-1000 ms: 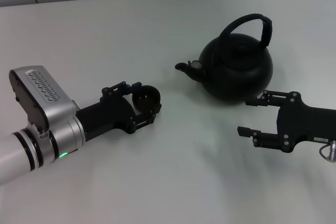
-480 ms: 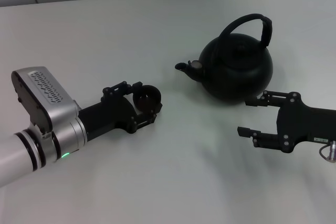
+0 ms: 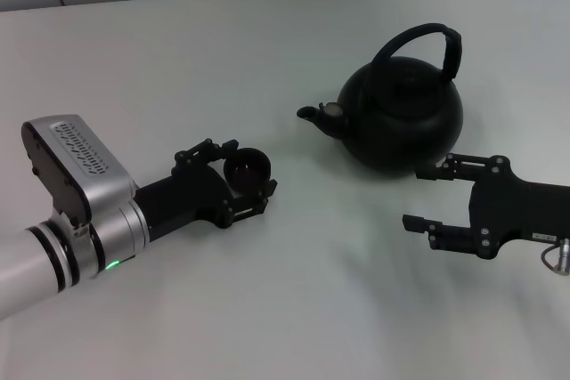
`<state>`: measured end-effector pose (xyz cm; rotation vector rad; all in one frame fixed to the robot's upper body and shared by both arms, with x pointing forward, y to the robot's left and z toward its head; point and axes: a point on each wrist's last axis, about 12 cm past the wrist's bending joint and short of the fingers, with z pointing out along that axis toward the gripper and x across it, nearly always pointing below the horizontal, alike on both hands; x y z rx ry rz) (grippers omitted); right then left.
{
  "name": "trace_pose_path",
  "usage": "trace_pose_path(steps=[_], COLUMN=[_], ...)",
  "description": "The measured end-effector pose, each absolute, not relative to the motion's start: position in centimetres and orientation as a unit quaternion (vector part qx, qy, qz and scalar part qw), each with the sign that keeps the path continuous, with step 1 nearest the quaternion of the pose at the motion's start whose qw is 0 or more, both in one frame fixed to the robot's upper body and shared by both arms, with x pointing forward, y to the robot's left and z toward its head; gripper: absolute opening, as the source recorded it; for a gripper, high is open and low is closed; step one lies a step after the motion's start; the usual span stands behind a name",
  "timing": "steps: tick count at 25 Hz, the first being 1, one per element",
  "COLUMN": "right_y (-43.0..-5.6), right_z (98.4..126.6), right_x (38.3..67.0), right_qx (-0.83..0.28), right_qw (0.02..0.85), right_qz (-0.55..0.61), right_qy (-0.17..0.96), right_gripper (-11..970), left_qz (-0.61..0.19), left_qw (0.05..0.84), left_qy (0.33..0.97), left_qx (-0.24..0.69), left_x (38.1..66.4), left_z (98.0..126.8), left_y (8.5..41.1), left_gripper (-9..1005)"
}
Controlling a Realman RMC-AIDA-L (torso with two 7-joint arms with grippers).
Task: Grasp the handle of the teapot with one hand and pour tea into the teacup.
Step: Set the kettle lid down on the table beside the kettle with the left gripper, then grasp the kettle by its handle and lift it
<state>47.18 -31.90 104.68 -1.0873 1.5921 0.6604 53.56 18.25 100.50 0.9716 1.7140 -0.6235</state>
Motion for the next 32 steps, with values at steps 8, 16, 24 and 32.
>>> trace_pose_path(steps=[8,16,24,32], right_y=[-32.0,-32.1,-32.1,-32.0], right_z=[104.6,104.7,104.8,104.8], right_x=[47.0,47.1,47.2,47.2], right_qx=[-0.453,-0.454,-0.447,-0.447], right_qw=[0.524,0.526,0.533,0.534], right_qz=[0.275,0.273,0.272,0.273], right_qy=[0.666,0.665,0.665,0.664], right_gripper=[666,666,666,666], left_qz=[-0.306,-0.344,-0.355,-0.34], left_qw=[0.566,0.603,0.597,0.565], left_qy=[0.669,0.636,0.643,0.656], left_qx=[0.373,0.335,0.323,0.367], left_x=[52.6,47.2,44.9,44.7], left_z=[102.1,104.5,104.7,103.8], left_y=[20.5,30.3,32.7,32.4], left_gripper=[814,815,815,814])
